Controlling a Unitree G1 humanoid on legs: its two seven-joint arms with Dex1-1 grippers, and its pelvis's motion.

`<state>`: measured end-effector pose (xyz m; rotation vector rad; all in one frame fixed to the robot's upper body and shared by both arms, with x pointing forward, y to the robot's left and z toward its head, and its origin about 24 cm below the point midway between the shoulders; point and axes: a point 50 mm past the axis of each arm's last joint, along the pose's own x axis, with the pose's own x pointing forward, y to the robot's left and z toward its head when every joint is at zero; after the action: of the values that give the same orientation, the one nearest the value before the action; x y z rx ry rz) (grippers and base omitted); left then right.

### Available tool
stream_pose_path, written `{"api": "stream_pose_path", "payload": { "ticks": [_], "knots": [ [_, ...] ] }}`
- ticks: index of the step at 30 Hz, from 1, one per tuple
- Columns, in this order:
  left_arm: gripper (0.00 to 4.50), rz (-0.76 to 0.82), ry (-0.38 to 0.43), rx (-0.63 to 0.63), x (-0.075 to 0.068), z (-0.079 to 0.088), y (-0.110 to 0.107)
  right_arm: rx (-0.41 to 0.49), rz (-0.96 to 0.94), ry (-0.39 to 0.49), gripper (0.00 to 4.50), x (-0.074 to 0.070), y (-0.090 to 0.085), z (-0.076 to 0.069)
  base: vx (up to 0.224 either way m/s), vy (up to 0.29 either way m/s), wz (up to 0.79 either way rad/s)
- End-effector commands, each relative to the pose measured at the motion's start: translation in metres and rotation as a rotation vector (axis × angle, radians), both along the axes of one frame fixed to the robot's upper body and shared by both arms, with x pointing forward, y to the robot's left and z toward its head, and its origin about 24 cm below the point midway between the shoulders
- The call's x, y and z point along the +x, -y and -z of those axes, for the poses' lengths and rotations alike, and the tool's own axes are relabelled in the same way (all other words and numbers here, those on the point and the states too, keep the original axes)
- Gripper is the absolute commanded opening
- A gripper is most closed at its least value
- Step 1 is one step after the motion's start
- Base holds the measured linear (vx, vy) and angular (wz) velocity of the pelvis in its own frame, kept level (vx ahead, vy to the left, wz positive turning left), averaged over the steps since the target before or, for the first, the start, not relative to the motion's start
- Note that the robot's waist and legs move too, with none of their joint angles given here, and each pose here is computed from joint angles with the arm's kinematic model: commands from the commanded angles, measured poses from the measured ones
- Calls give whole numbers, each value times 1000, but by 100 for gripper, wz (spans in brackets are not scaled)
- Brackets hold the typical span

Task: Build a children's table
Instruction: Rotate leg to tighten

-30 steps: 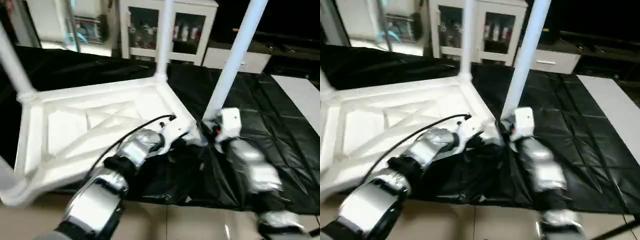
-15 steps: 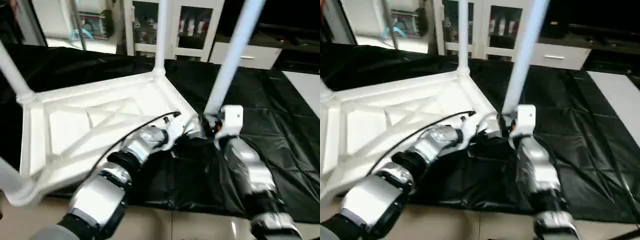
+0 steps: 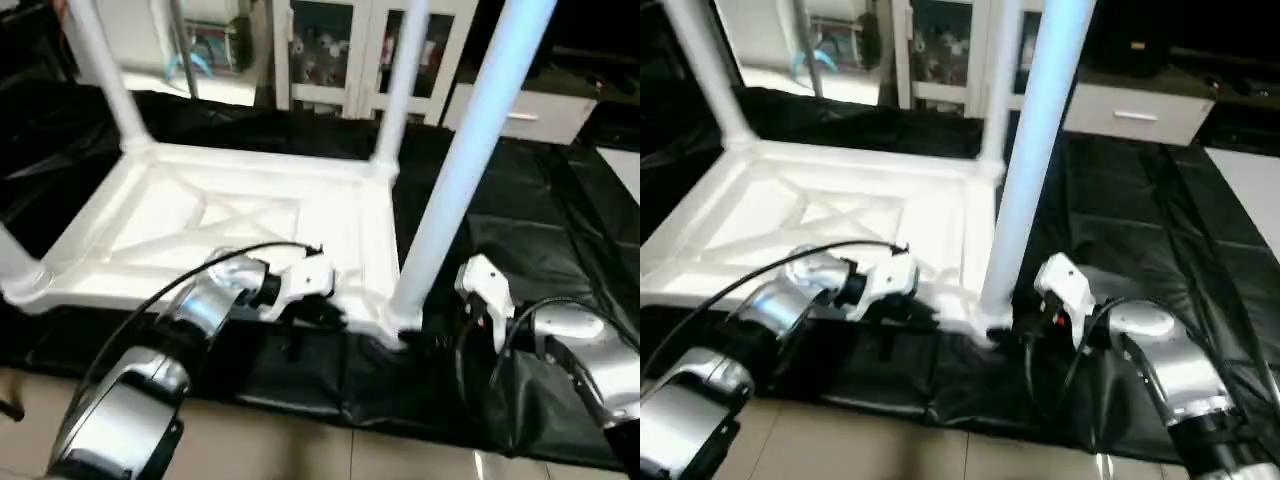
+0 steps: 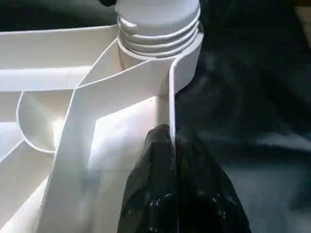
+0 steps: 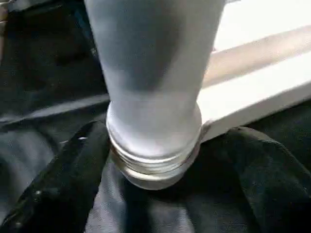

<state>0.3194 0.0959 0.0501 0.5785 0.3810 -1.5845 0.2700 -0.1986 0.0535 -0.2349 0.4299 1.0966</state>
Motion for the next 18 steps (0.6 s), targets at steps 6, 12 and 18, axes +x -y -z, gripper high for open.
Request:
{"api": "stream_pose_path", "payload": {
  "ticks": [6,12,18],
  "knots": [
    [0,71,-72,70,-13,14,0,22,-82,0,442,4,-14,-1,0,0,0],
    [0,67,-76,75,-16,13,-2,28,-143,-25,415,7,-19,2,0,0,0],
    [0,52,-79,79,-16,15,-2,19,-200,-59,372,8,-20,6,0,0,0]
  ]
}}
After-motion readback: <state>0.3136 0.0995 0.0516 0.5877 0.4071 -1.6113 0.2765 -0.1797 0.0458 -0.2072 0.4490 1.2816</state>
